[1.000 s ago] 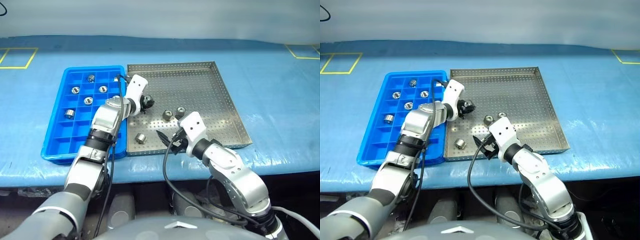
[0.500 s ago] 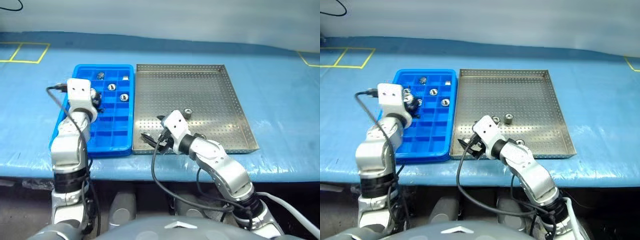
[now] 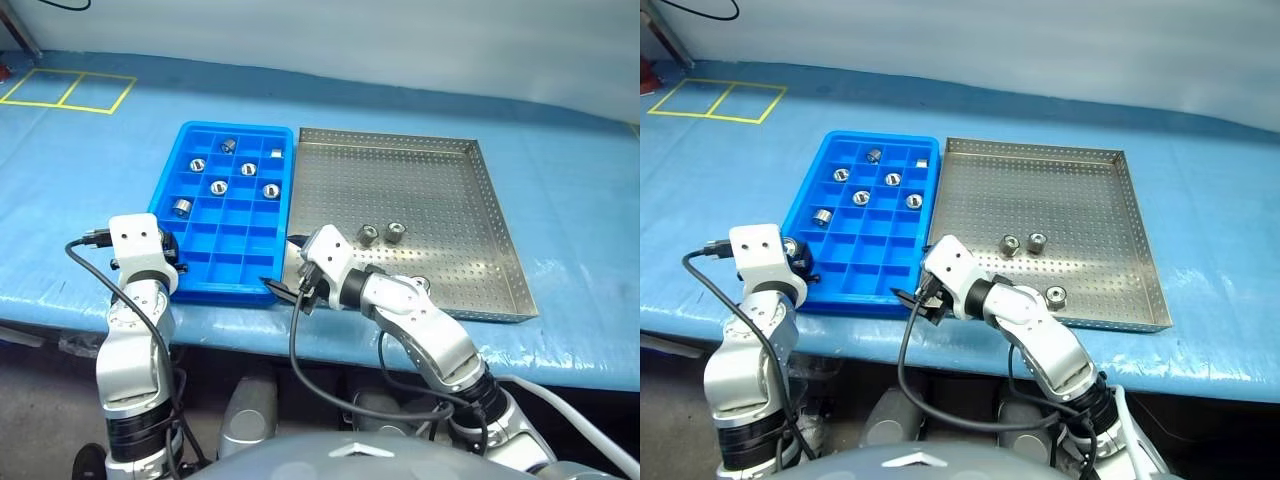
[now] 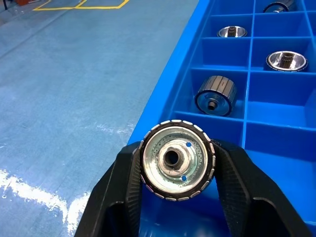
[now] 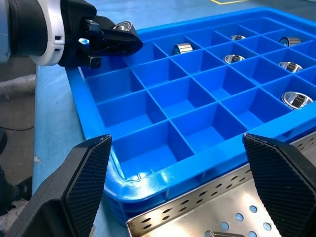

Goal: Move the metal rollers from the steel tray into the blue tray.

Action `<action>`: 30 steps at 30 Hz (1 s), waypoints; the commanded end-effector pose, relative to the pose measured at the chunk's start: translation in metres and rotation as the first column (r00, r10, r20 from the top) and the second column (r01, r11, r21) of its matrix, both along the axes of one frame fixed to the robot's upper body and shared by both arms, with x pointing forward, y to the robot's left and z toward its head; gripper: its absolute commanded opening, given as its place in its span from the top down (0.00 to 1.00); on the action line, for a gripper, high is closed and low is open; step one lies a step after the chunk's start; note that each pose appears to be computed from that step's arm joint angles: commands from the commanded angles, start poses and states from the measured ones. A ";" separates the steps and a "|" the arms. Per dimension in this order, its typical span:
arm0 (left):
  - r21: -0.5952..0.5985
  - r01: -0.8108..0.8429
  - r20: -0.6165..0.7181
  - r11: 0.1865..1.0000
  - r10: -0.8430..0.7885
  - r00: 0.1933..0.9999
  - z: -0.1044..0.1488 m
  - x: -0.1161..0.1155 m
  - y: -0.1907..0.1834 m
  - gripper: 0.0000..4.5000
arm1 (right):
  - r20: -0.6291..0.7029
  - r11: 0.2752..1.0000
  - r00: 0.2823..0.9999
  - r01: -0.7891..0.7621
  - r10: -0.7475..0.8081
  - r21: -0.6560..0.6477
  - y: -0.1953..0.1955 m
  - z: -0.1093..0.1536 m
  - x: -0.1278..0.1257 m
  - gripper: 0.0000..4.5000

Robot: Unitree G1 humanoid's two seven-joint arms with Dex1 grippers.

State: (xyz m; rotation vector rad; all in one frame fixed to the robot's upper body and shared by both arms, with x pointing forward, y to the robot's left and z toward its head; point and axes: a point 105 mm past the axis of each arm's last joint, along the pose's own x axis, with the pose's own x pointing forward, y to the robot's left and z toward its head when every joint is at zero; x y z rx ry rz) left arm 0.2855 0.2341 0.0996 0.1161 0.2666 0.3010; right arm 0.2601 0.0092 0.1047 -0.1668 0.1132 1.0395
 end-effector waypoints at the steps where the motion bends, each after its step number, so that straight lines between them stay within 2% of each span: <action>1: 0.016 0.074 0.078 0.997 -0.075 0.994 0.019 0.007 -0.015 0.59 | 0.038 1.000 0.999 -0.004 0.003 0.030 0.001 0.011 -0.002 0.00; 12: 0.014 0.134 -0.052 0.991 -0.133 0.990 -0.002 0.015 -0.023 0.59 | 0.040 0.998 0.998 0.043 -0.044 0.034 -0.004 0.010 -0.002 0.00; 13: 0.007 0.143 -0.063 0.990 -0.142 0.988 -0.005 0.015 -0.024 0.43 | 0.042 0.998 0.998 0.047 -0.049 0.034 -0.005 0.010 -0.002 0.00; 15: -0.005 0.153 -0.070 0.988 -0.153 0.986 -0.005 0.016 -0.027 0.33 | 0.044 0.998 0.997 0.056 -0.057 0.035 -0.006 0.010 -0.002 0.00; 19: -0.002 0.169 -0.026 0.986 -0.169 0.985 0.008 0.022 -0.030 0.03 | 0.048 0.996 0.996 0.075 -0.077 0.037 -0.008 0.011 -0.001 0.00; 22: -0.004 0.219 0.048 0.976 -0.219 0.975 0.027 0.031 -0.037 0.01 | 0.052 0.995 0.995 0.087 -0.089 0.038 -0.010 0.012 0.000 0.00; 26: -0.016 0.447 0.147 0.895 -0.440 0.886 0.059 0.043 -0.070 0.01 | 0.051 0.993 0.992 0.112 -0.114 0.040 -0.016 0.014 -0.001 0.00; 28: -0.007 0.564 0.134 0.826 -0.558 0.819 0.065 0.046 -0.084 0.01 | 0.050 0.992 0.991 0.125 -0.127 0.033 -0.021 0.013 -0.001 0.00; 30: 0.037 0.695 0.042 0.718 -0.696 0.717 0.065 0.046 -0.098 0.01 | 0.041 0.989 0.989 0.144 -0.144 0.015 -0.029 0.011 -0.003 0.00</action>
